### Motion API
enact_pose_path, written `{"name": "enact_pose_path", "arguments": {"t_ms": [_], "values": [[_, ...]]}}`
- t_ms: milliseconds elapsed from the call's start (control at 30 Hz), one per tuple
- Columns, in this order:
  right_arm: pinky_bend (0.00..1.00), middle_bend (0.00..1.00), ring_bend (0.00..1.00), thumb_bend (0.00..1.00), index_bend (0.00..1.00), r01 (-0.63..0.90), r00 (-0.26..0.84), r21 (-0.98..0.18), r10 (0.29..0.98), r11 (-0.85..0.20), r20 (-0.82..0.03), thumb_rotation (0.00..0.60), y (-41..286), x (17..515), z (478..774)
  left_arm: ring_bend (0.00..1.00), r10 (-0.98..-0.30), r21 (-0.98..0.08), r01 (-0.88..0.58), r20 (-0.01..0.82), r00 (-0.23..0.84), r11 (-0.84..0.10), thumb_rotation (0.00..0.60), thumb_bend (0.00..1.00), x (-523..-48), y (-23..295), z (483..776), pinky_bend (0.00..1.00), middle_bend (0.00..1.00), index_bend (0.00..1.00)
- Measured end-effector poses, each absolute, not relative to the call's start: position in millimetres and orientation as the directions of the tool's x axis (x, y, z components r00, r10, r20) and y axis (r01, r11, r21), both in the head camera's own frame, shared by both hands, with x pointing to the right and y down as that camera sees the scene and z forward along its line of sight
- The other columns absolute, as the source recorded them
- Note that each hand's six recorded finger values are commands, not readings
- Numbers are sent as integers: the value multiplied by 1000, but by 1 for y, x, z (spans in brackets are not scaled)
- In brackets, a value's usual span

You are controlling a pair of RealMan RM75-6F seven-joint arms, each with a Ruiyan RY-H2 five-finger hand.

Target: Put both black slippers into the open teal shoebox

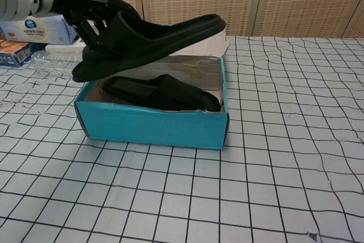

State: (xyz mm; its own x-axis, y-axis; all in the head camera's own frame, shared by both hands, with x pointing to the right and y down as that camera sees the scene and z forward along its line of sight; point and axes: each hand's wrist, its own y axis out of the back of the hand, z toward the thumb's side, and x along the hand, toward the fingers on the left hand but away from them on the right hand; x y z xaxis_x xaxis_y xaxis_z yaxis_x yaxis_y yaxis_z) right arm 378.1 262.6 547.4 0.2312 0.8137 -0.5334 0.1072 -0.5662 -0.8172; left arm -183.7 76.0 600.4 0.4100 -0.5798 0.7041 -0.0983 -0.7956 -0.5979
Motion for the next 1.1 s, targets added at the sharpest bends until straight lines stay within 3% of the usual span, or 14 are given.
{"name": "enact_pose_path", "arguments": {"t_ms": [200, 400, 700, 1100], "values": [[0, 0, 0, 142, 0, 110, 222, -817, 815, -567, -536, 575, 261, 381, 548, 601, -423, -442, -60, 798, 429, -895, 600, 506, -152, 83, 605, 577, 662, 554], [0, 0, 0, 142, 0, 105, 221, -812, 809, -574, -544, 575, 261, 380, 550, 603, -320, -389, 62, 828, 460, -919, 600, 562, -126, 85, 607, 579, 664, 559], [0, 0, 0, 142, 0, 98, 215, -811, 808, -576, -548, 576, 263, 381, 550, 599, -300, -420, 195, 841, 451, -886, 600, 620, -105, 79, 622, 549, 671, 576], [0, 0, 0, 142, 0, 90, 213, -806, 802, -585, -559, 576, 263, 380, 553, 622, -226, -312, 160, 886, 405, -937, 600, 652, -113, 72, 636, 565, 701, 604]]}}
